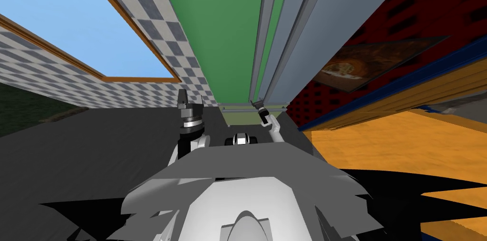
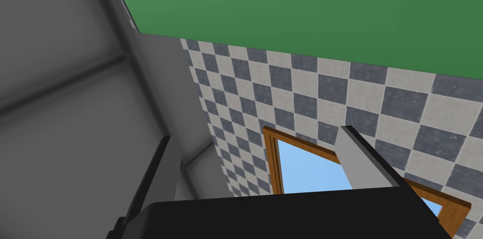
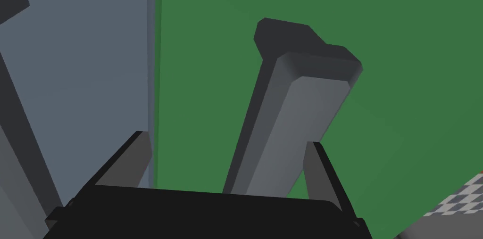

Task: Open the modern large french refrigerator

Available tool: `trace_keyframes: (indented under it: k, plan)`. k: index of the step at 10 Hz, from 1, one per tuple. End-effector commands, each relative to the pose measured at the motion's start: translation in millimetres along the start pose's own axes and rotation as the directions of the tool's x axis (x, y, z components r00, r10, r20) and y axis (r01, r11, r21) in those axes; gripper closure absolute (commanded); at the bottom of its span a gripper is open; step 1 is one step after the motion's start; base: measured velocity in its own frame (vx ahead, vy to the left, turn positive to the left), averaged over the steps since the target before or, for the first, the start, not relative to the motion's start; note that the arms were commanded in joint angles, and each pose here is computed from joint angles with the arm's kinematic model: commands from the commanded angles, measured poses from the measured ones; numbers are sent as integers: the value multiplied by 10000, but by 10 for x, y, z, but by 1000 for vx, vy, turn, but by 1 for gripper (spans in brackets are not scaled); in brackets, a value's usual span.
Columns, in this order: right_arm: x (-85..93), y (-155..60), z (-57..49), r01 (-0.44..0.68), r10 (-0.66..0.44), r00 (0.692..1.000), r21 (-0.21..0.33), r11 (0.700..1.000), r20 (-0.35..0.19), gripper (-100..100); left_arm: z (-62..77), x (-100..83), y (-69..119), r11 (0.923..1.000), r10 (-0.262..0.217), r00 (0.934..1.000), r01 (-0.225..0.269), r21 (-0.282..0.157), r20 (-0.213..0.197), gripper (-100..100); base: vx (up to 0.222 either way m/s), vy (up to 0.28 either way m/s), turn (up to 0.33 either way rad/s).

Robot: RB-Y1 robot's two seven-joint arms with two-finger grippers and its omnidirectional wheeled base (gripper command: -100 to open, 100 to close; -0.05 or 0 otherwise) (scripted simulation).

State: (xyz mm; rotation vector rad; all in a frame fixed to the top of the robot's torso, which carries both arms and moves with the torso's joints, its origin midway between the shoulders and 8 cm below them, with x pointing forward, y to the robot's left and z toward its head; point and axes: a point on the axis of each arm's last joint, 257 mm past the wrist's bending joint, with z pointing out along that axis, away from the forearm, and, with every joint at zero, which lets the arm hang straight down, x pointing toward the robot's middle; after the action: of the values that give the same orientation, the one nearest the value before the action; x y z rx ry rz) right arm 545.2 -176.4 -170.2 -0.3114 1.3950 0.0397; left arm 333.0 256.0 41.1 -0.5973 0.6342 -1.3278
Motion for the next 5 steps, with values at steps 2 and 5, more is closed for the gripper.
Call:
trace_keyframes:
  k: [2, 5]
  plan:
    - [181, 11, 125, 1381, -1381, 9891, -29, 9904, -505, -100, 0, 0, 0, 10000, 0, 10000, 0, 0, 0, 0, -27, 52, -56]
    - [377, 0, 267, 3010, -3010, 9477, -167, 9535, -1063, -100, 0, 0, 0, 10000, 0, 10000, 0, 0, 0, 0, -32, 60, -67]
